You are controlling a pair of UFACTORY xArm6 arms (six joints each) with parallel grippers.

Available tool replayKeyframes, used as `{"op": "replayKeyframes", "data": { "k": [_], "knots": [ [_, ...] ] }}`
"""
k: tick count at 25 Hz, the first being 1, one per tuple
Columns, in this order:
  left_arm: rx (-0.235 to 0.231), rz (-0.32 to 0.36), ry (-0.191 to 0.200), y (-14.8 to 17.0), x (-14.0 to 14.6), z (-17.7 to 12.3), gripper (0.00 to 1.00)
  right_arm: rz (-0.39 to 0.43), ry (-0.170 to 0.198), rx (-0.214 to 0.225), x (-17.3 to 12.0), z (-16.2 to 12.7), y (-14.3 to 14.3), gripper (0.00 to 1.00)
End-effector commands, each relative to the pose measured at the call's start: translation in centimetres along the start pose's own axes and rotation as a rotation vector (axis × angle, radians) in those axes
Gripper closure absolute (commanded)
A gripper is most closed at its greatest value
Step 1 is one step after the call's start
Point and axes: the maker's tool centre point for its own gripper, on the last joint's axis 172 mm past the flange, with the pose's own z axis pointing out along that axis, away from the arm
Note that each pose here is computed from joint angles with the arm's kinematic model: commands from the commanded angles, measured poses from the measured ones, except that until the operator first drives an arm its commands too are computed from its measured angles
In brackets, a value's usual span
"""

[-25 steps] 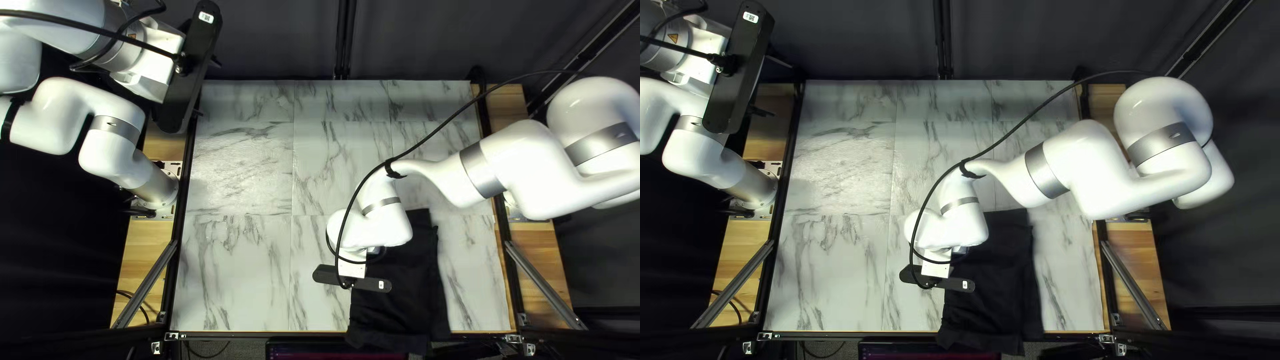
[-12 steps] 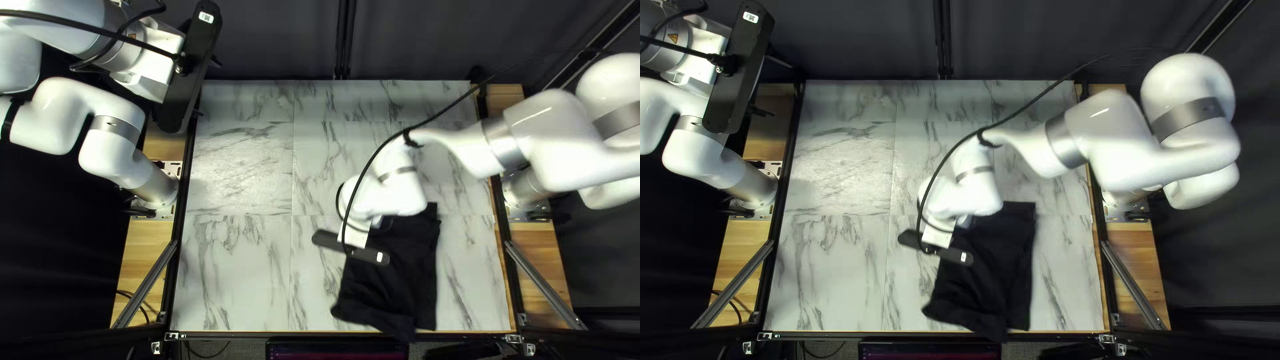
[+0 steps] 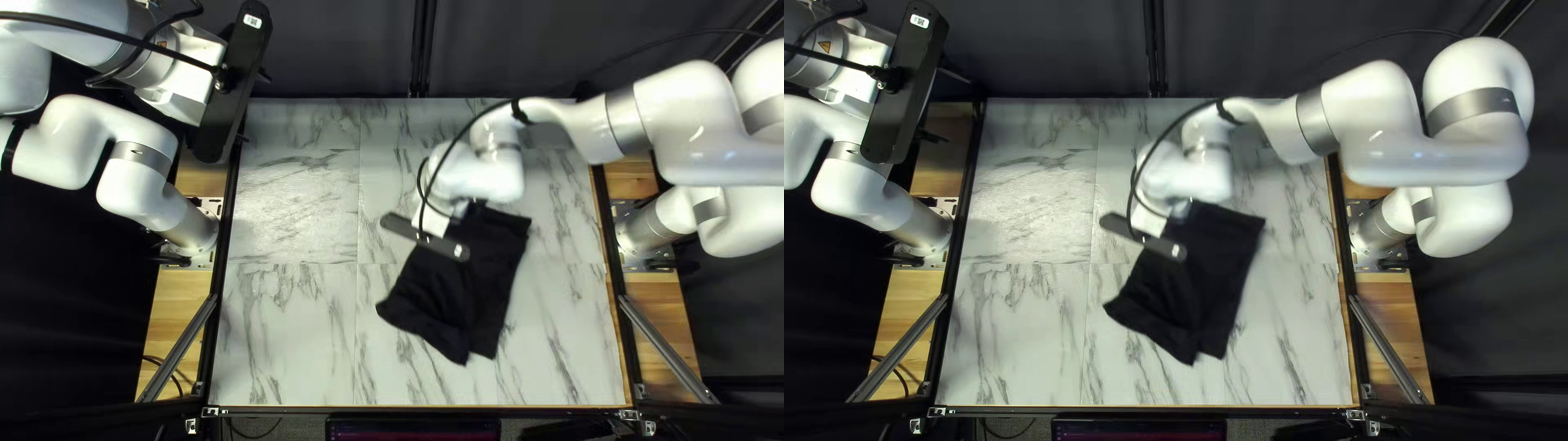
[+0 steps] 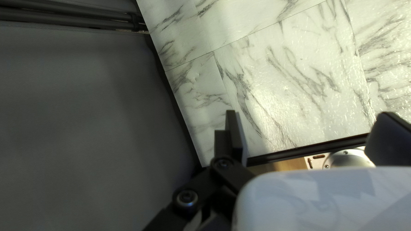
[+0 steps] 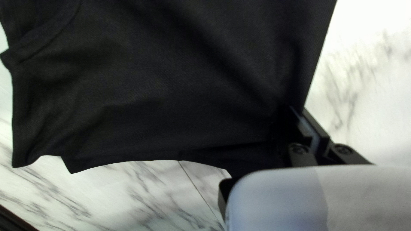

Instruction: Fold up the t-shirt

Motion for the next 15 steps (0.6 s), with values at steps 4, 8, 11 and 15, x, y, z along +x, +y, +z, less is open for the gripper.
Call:
{"op": "replayKeyframes", "data": {
  "k": [4,8,11,15],
  "knots": [
    [0.0,0.0,0.0,0.0,0.0,0.0,0.0,0.057,0.024,-0.032,-7.0,0.9,3.7,1.0],
    [0.0,0.0,0.0,0.0,0.0,0.0,0.0,0.108,0.051,-0.048,-8.5,1.7,4.7,0.1],
    [0.0,0.0,0.0,0.0,0.0,0.0,0.0,0.124,0.062,-0.048,-6.9,1.9,3.7,0.0],
    [0.0,0.0,0.0,0.0,0.0,0.0,0.0,0.167,0.057,-0.068,-3.6,-0.1,0.4,0.0]
  ]
}}
